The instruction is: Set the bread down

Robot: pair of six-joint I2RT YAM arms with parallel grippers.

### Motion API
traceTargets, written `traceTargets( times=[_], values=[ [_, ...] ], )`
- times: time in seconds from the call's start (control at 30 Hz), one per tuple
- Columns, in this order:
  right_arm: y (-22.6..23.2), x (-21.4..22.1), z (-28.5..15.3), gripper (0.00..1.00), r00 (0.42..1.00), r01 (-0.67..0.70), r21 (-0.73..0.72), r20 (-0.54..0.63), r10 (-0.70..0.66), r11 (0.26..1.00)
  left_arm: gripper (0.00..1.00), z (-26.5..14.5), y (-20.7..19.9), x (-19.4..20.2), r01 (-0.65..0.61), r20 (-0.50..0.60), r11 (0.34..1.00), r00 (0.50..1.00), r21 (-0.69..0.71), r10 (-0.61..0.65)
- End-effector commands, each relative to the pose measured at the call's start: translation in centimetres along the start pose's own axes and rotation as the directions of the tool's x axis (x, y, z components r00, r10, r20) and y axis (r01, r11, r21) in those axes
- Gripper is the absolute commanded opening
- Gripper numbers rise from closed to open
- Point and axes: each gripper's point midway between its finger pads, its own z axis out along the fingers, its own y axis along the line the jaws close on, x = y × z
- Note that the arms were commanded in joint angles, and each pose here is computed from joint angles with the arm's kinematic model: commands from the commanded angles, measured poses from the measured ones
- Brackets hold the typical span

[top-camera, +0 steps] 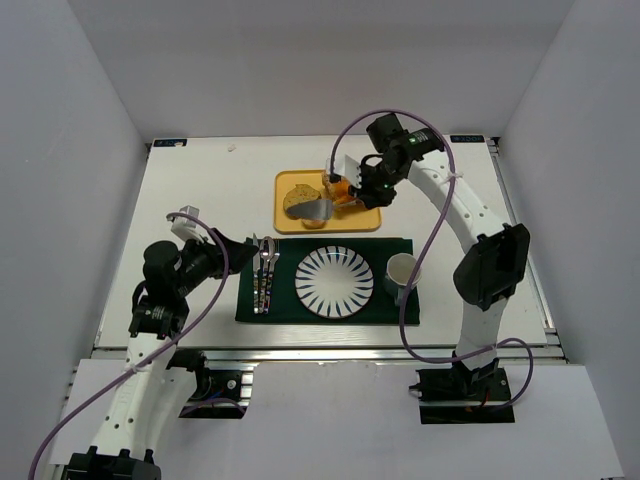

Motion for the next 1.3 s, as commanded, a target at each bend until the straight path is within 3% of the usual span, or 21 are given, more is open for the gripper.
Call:
traceTargets(
  times=[0.0, 0.07, 0.23, 0.6, 1.07, 1.27],
  values=[
    [2.7, 1.7, -2.9, 0.0, 0.996, 0.032, -0.074, -0.085, -0.038, 0.997, 0.68, -0.1, 0.4, 0.4, -0.009, 0.002, 1.0, 1.0, -0.01, 0.009],
    [3.3, 3.0, -2.9, 0.0, 0.99, 0.041, -0.079, -0.134, -0.051, 0.996, 0.68, 0.0, 0.6, 0.6, -0.008, -0.002, 1.0, 1.0, -0.009, 0.008],
    [3.0, 6.0, -2.3, 0.0, 0.971, -0.079, -0.068, -0.23, 0.062, 0.995, 0.68, 0.2, 0.7, 0.9, -0.013, -0.01, 1.0, 1.0, 0.0, 0.013],
    [2.7, 9.2, -0.7, 0.0, 0.926, -0.219, -0.012, -0.317, 0.204, 0.976, 0.68, 0.4, 1.1, 1.3, -0.026, -0.018, 1.0, 1.0, 0.001, 0.026],
    [1.5, 9.5, 2.1, 0.0, 0.895, -0.33, 0.044, -0.301, 0.328, 0.943, 0.68, 0.3, 1.0, 1.3, -0.027, -0.021, 1.0, 0.999, -0.002, 0.027],
    [1.7, 8.1, 1.0, 0.0, 0.927, -0.31, 0.003, -0.222, 0.303, 0.951, 0.68, 0.2, 0.9, 1.2, -0.025, -0.02, 1.0, 0.999, -0.003, 0.025]
  ],
)
